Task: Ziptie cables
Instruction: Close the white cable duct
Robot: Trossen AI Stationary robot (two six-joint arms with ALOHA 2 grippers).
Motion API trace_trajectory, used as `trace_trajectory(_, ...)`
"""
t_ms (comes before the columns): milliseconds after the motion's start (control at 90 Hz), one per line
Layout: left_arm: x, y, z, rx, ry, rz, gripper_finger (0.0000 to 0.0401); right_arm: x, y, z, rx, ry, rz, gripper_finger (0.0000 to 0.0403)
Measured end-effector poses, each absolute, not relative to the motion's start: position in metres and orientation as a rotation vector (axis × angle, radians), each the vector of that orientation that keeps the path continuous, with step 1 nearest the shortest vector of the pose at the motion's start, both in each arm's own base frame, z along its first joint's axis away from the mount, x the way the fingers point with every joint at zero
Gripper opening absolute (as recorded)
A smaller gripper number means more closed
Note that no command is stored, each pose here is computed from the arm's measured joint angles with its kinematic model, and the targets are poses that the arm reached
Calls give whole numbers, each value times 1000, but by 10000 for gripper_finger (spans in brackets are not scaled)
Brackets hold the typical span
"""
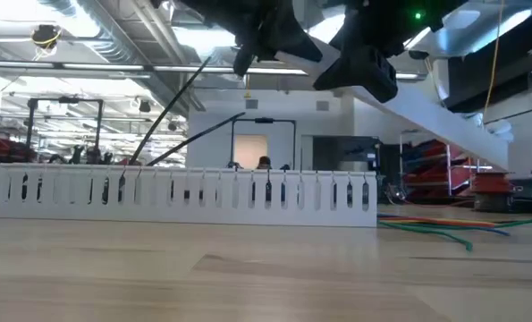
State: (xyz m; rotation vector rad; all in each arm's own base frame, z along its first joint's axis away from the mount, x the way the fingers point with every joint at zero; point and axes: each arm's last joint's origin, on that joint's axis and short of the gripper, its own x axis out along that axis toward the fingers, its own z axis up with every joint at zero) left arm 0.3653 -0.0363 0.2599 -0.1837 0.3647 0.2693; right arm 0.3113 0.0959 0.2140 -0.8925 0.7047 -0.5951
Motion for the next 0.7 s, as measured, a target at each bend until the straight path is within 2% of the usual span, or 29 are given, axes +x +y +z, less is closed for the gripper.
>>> trace_trajectory(133,365,-36,260,-205,362,272,2,311,96,214,-925,717,-584,231)
trace_trajectory(444,368,-32,265,-342,287,291,1,311,95,218,-1158,792,-621,285)
trace_trajectory(700,368,-33,266,-354,278,287,1,311,94,219,-1187,804,-644,289)
